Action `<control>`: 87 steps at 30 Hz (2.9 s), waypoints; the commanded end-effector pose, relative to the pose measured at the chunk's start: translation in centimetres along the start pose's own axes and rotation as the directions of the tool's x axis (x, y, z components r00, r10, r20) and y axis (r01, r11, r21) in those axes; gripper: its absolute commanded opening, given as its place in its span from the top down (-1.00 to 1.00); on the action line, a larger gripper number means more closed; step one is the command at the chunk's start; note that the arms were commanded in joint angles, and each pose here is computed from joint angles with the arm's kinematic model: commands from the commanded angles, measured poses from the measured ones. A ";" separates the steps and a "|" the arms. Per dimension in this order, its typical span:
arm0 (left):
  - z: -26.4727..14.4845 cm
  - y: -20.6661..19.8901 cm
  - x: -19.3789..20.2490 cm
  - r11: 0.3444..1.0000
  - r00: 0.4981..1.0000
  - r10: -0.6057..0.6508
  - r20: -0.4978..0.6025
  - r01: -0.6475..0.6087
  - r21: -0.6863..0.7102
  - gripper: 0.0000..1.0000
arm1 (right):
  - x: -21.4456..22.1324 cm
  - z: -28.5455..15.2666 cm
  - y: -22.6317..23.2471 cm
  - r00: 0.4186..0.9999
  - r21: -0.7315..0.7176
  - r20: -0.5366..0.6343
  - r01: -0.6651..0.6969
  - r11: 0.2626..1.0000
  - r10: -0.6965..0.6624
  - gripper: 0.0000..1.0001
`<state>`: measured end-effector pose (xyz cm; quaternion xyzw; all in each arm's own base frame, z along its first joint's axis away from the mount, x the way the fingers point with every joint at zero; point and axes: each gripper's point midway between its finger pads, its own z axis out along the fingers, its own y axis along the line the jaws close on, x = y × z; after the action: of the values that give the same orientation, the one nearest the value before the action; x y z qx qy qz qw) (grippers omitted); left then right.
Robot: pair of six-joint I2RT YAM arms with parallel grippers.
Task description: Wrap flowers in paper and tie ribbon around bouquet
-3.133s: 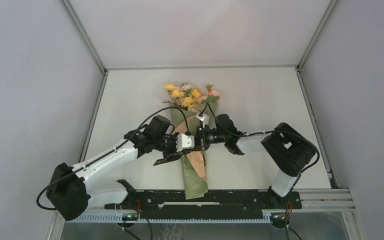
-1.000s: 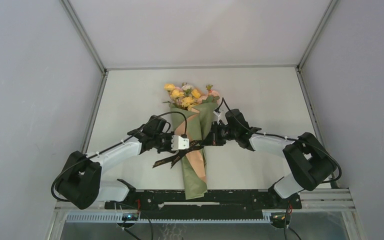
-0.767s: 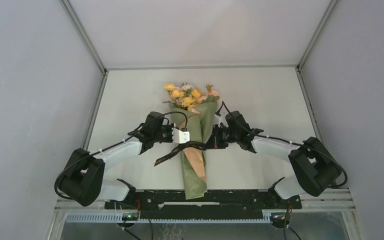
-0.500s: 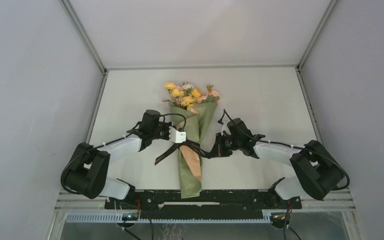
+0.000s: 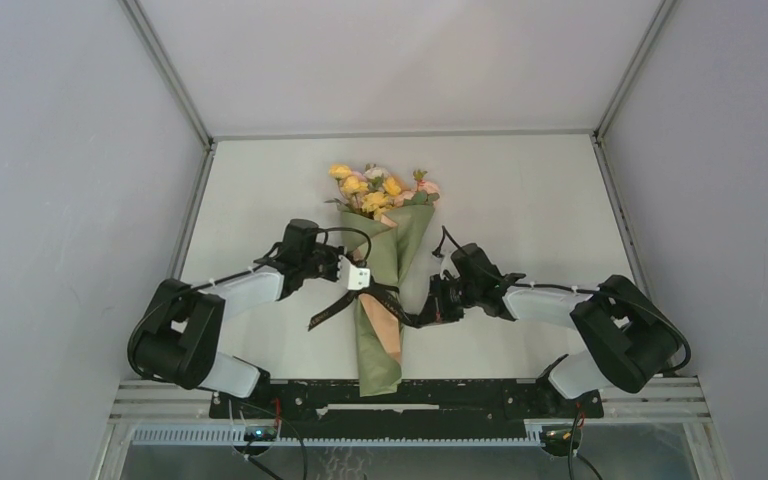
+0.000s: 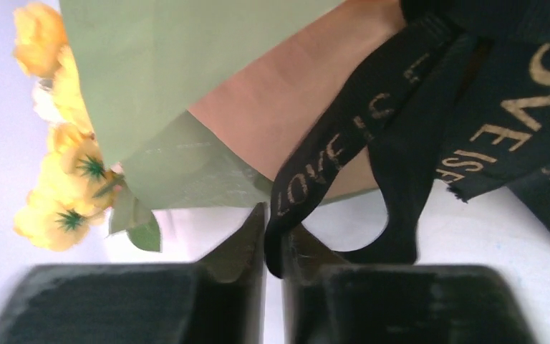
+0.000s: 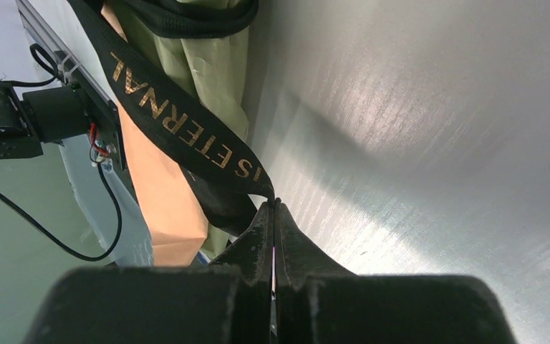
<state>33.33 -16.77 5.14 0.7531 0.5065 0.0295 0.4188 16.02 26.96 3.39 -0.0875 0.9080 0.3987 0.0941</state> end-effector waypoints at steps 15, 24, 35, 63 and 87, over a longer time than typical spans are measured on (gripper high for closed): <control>-9.0 -2.0 -4.9 0.982 0.996 -0.043 0.082 0.027 0.184 -0.88 | -6.6 -4.4 4.7 0.958 0.034 0.220 0.180 0.983 -0.183 0.11; -5.3 -4.6 -10.7 0.937 0.941 -0.300 0.160 0.258 0.237 -0.16 | -10.7 -1.9 10.3 0.943 -0.152 0.284 0.221 0.963 -0.172 0.11; -2.6 -4.0 -9.3 0.963 0.966 -0.227 0.122 0.203 0.179 0.00 | -10.2 0.0 9.2 0.961 -0.165 0.230 0.192 0.967 -0.151 0.15; -4.8 -4.9 -9.6 0.954 0.972 -0.217 0.090 0.192 0.232 0.31 | -9.4 1.8 9.9 0.969 -0.223 0.197 0.193 0.956 -0.149 0.11; -6.6 -6.1 -10.8 0.943 0.974 -0.197 0.115 0.155 0.296 0.94 | -9.4 2.6 10.9 0.969 -0.242 0.189 0.202 0.949 -0.158 0.06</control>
<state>21.86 -19.50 7.11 0.7432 0.5709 -0.1111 0.3307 22.05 35.11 9.56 -0.1334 0.8446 0.4891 0.1722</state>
